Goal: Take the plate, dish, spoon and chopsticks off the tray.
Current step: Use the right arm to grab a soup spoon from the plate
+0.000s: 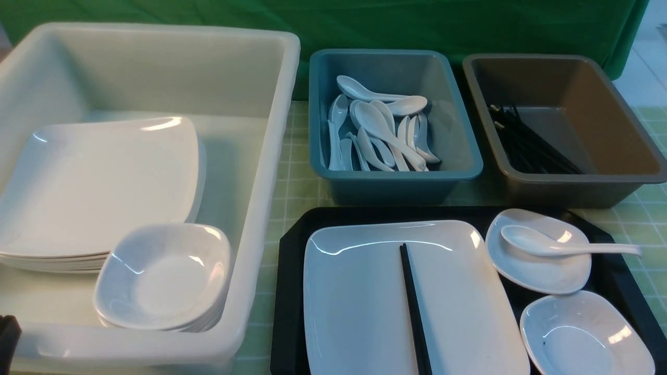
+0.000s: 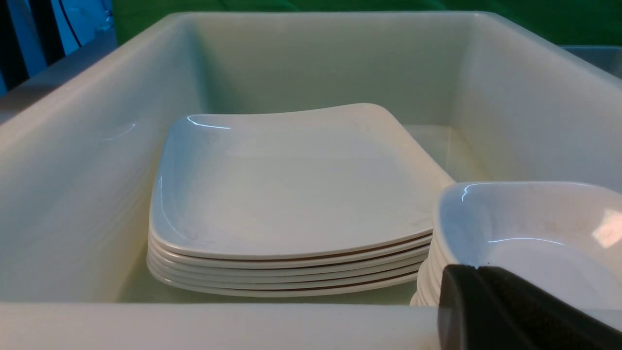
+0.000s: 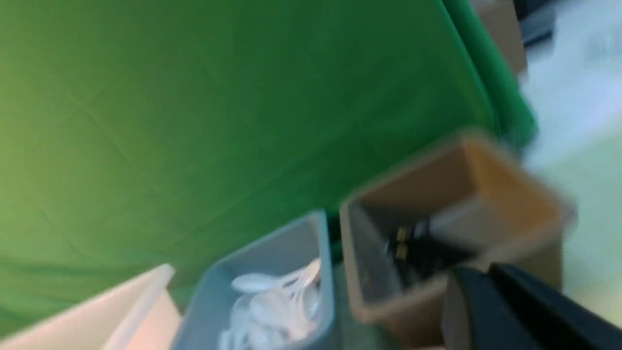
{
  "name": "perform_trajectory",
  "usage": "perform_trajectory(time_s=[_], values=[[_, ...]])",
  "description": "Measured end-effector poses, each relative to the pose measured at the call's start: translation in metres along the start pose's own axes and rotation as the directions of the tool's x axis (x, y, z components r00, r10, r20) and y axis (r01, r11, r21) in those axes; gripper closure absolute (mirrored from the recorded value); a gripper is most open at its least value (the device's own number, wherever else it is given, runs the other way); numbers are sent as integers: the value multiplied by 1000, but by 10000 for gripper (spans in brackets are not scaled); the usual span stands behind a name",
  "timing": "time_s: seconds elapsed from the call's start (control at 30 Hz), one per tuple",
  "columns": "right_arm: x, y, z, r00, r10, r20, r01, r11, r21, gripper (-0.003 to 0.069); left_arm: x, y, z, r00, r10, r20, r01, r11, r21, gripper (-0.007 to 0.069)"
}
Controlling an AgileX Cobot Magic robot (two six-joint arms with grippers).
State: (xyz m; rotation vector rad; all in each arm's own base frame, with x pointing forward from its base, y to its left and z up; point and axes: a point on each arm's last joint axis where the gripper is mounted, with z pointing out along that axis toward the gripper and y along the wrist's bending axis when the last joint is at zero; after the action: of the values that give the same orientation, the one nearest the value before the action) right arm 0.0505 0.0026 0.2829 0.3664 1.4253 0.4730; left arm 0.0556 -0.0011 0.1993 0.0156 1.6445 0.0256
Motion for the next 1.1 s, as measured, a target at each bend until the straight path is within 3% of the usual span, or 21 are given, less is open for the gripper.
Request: perform_trajectory(time_s=[0.17, 0.23, 0.3, 0.33, 0.4, 0.47, 0.53, 0.63, 0.73, 0.97, 1.07, 1.1], values=[[-29, 21, 23, 952, -140, -272, 166, 983, 74, 650, 0, 0, 0, 1000, -1, 0, 1, 1000, 0, 626], [-24, 20, 42, 826, -155, -542, 256, 960, 115, 648, 0, 0, 0, 1000, -1, 0, 1, 1000, 0, 626], [-12, 14, 53, 689, -140, -712, 316, 941, 121, 646, 0, 0, 0, 1000, -1, 0, 1, 1000, 0, 626], [-11, 13, 55, 673, -143, -726, 325, 939, 116, 646, 0, 0, 0, 1000, -1, 0, 1, 1000, 0, 626], [6, 4, 72, 498, -89, -863, 367, 923, 117, 638, 0, 0, 0, 1000, -1, 0, 1, 1000, 0, 626], [15, -2, 83, 380, -50, -924, 388, 915, 110, 630, 0, 0, 0, 1000, -1, 0, 1, 1000, 0, 626], [28, -10, 104, 211, -11, -977, 413, 907, 79, 614, 0, 0, 0, 1000, -1, 0, 1, 1000, 0, 626], [34, -14, 128, 119, -37, -992, 426, 904, 17, 602, 0, 0, 0, 1000, -1, 0, 1, 1000, 0, 626], [36, -16, 157, 71, -74, -995, 431, 902, -36, 588, 0, 0, 0, 1000, -1, 0, 1, 1000, 0, 626], [40, -11, 217, 78, -189, -979, 448, 884, -135, 521, 0, 0, 0, 1000, -2, 1, 2, 1000, 0, 626], [44, -4, 236, 42, -264, -963, 480, 851, -212, 452, 0, 0, 0, 1000, -2, 1, 2, 1000, 0, 626], [48, 1, 248, 4, -328, -945, 521, 807, -278, 406, 0, 0, 0, 1000, -2, 1, 2, 1000, 0, 626]])
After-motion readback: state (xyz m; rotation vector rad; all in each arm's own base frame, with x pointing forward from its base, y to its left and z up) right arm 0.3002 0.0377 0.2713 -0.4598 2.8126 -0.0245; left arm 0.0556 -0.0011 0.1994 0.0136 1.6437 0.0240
